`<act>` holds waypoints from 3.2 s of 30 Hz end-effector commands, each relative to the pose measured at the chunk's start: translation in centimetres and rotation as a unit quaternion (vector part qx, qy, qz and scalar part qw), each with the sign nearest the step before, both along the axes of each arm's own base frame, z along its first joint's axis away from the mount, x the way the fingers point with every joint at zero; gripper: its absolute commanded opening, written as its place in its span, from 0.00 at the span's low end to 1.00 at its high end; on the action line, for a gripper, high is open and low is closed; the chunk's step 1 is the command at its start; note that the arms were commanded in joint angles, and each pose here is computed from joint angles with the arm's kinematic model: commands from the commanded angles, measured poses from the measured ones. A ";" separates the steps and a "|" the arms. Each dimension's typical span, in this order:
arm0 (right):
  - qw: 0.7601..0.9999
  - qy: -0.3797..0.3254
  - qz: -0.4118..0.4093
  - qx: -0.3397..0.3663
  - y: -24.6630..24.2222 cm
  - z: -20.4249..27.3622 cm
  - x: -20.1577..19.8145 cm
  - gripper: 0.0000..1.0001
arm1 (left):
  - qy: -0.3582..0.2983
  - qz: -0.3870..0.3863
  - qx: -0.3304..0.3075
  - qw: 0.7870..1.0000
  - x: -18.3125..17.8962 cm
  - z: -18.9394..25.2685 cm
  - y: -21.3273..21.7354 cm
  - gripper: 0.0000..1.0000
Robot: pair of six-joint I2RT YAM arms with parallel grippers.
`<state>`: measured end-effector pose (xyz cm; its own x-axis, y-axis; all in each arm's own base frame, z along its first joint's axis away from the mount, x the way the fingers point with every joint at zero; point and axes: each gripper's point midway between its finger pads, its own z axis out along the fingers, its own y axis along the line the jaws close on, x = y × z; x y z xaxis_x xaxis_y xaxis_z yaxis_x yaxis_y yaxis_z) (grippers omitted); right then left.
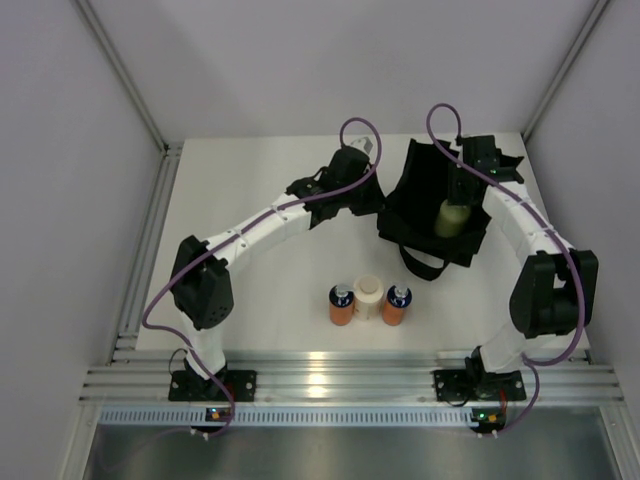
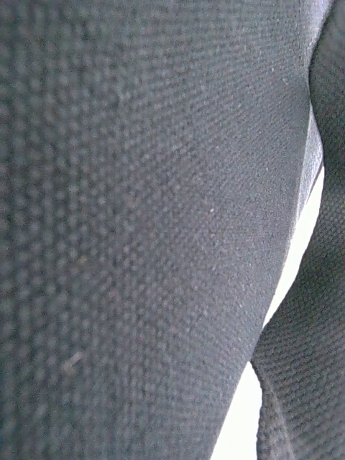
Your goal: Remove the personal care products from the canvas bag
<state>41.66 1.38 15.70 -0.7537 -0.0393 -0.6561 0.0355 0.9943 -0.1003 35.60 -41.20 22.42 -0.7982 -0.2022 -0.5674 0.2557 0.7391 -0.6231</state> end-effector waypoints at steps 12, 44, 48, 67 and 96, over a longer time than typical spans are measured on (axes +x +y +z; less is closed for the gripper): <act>0.994 -0.091 0.036 0.051 1.8 5.6 -0.1 0.00 | -0.004 0.010 0.001 1.000 -0.3 1.1 0.3 0.00; 0.955 -0.274 0.090 0.065 4.1 24.4 -4.1 0.00 | -0.024 0.021 0.000 0.999 0.4 2.6 0.4 0.00; 0.952 -0.285 0.096 0.065 4.0 26.6 -6.0 0.00 | -0.032 0.035 0.009 0.999 0.9 2.5 0.9 0.00; 0.913 -0.366 0.150 0.102 5.5 35.0 -12.7 0.00 | -0.031 0.042 0.018 0.998 1.2 2.3 0.9 0.00; 0.825 -0.363 0.404 0.158 13.7 35.8 -20.0 0.00 | -0.044 0.052 0.016 0.998 1.8 3.2 1.0 0.00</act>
